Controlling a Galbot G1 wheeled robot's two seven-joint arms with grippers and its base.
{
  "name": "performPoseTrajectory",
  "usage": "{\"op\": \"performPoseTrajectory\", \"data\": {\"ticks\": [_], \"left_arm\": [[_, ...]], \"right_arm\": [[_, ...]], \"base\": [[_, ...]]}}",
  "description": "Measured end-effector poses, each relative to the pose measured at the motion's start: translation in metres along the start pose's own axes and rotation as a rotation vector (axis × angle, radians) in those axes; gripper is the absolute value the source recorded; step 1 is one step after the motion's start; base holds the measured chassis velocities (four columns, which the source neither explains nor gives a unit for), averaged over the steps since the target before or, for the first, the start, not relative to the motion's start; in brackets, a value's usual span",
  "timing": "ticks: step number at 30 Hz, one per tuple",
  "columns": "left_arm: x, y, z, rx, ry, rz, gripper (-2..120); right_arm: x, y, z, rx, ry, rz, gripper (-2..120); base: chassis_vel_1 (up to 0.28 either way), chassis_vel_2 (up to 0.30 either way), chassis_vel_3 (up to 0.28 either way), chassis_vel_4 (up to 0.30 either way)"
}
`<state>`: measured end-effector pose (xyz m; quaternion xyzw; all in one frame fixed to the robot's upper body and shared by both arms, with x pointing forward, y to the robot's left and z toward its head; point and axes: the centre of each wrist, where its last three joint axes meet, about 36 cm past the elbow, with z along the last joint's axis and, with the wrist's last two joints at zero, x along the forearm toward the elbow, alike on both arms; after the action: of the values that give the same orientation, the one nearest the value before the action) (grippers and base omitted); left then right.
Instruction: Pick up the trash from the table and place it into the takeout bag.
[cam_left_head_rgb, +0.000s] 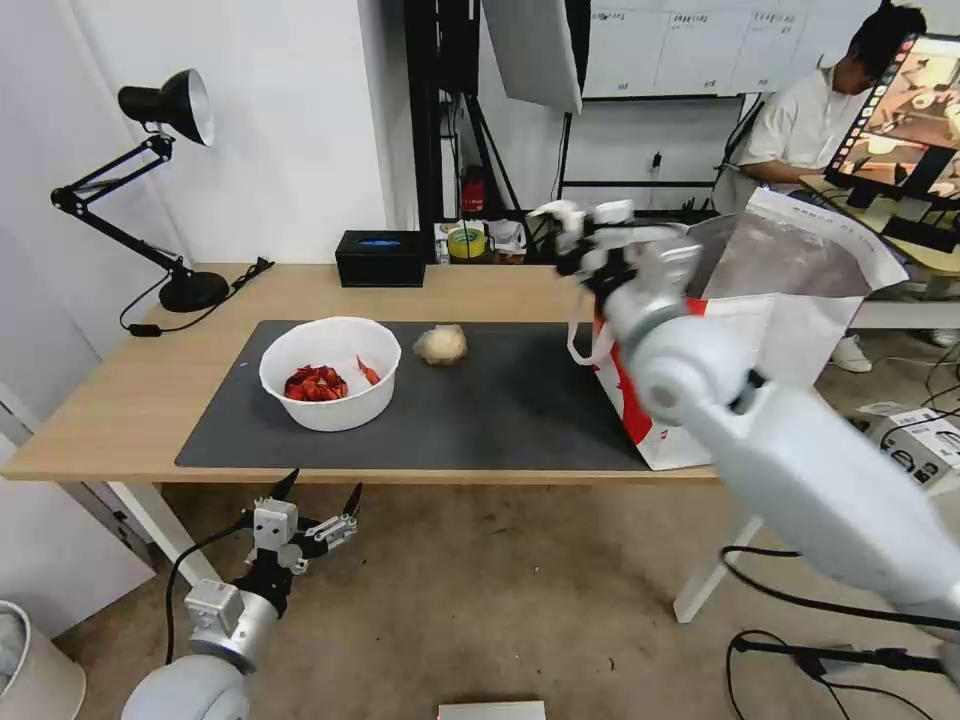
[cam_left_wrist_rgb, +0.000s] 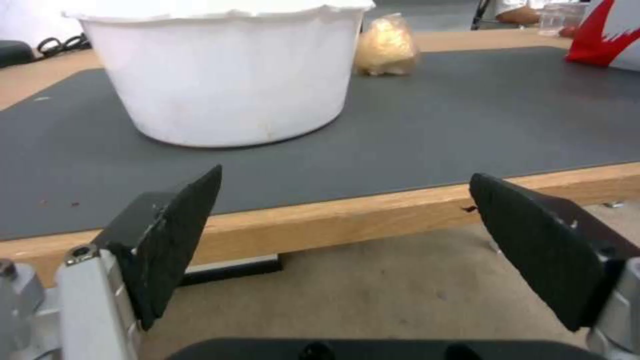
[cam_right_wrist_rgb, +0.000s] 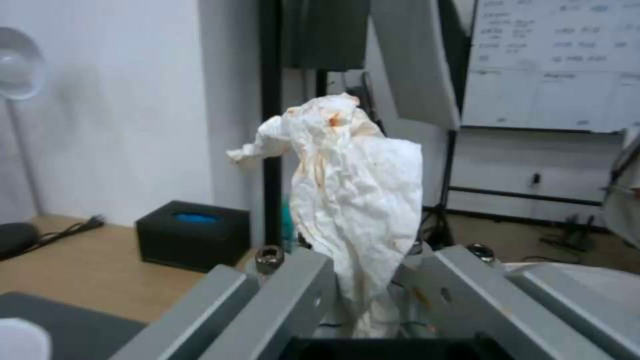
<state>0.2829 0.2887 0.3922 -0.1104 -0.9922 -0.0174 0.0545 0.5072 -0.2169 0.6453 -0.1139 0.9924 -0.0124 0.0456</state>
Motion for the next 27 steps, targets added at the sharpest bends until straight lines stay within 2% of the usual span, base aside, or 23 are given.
{"op": "performPoseTrajectory", "data": {"ticks": [5, 12, 23, 25, 27], "left_arm": [[-0.003, -0.002, -0.002, 0.002, -0.01, 0.009, 100], [-0.005, -0.001, -0.007, -0.01, -0.021, 0.021, 100], [-0.006, -0.004, -0.009, 0.001, -0.022, 0.034, 100], [-0.006, -0.004, -0.009, 0.001, -0.022, 0.035, 100], [-0.008, -0.004, -0.009, -0.001, -0.024, 0.037, 100]], "right_arm": [[0.008, -0.027, -0.008, 0.003, 0.004, 0.056, 0], [0.021, -0.046, -0.005, -0.002, 0.028, 0.119, 0], [0.034, -0.05, 0.012, -0.006, 0.074, 0.182, 0], [0.035, -0.05, 0.013, -0.008, 0.078, 0.192, 3], [0.037, -0.05, 0.015, -0.005, 0.089, 0.217, 13]], "base": [[0.0, 0.0, 0.0, 0.0], [0.0, 0.0, 0.0, 0.0], [0.0, 0.0, 0.0, 0.0], [0.0, 0.0, 0.0, 0.0], [0.0, 0.0, 0.0, 0.0]]}}
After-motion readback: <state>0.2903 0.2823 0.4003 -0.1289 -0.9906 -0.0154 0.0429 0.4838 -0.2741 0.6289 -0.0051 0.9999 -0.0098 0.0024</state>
